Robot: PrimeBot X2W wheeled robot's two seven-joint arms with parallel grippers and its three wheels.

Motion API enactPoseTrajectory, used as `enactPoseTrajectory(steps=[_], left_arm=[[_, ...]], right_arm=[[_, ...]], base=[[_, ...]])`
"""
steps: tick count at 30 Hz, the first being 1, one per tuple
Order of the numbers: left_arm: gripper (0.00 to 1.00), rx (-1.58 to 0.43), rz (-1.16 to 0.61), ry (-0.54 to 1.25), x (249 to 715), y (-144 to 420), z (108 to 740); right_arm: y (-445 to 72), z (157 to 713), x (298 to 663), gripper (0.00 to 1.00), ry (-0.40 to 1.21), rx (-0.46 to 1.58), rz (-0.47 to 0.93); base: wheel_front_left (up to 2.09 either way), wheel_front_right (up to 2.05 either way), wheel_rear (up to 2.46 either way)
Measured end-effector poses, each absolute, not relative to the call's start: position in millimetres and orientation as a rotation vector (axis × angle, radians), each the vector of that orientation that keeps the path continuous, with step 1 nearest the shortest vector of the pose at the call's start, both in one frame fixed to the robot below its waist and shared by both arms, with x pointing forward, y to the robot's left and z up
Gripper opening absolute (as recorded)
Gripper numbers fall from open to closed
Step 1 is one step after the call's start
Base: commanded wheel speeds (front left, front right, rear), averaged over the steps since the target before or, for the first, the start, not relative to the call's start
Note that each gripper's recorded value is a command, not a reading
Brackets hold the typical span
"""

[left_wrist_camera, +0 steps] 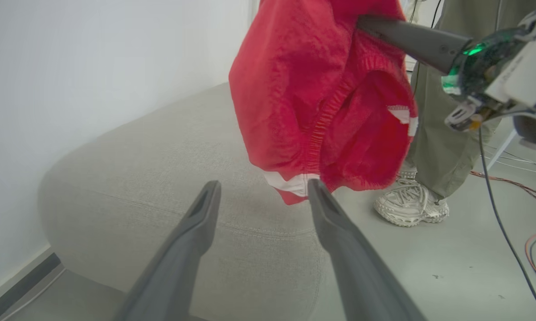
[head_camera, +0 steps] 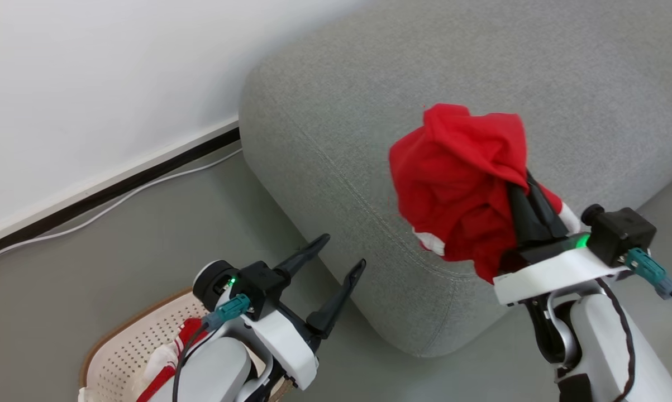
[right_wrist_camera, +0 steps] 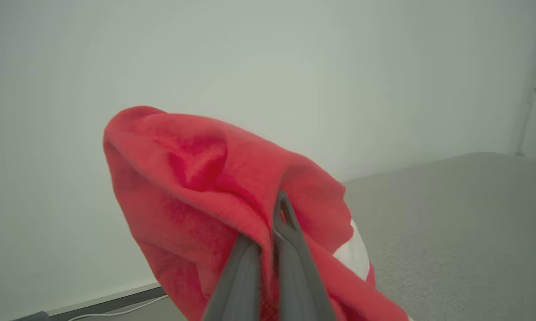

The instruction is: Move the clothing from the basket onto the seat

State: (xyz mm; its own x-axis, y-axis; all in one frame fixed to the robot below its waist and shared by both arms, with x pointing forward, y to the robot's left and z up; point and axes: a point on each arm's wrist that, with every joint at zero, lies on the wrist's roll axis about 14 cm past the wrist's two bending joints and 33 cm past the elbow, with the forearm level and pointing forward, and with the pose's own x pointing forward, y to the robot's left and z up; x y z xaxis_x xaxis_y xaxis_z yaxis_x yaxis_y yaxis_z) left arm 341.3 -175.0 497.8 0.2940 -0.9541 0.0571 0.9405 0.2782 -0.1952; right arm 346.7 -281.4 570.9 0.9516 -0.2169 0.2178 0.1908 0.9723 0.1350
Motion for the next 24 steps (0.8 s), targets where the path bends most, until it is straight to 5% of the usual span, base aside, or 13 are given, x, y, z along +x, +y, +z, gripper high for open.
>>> enactPoseTrajectory(steps=[11,24], left_arm=[[1.00,-0.236,-1.310,0.123,348,-177,474],[1.00,-0.274,-1.336,0.114,387,-158,439]], right_arm=[[-306,554,352,0.00,-0.173,0.049,-0.282],[-348,562,446,0.00,-0.152,-0.130,-0.306]], base=[[0.00,0.00,0.00],[0.00,0.00,0.00]])
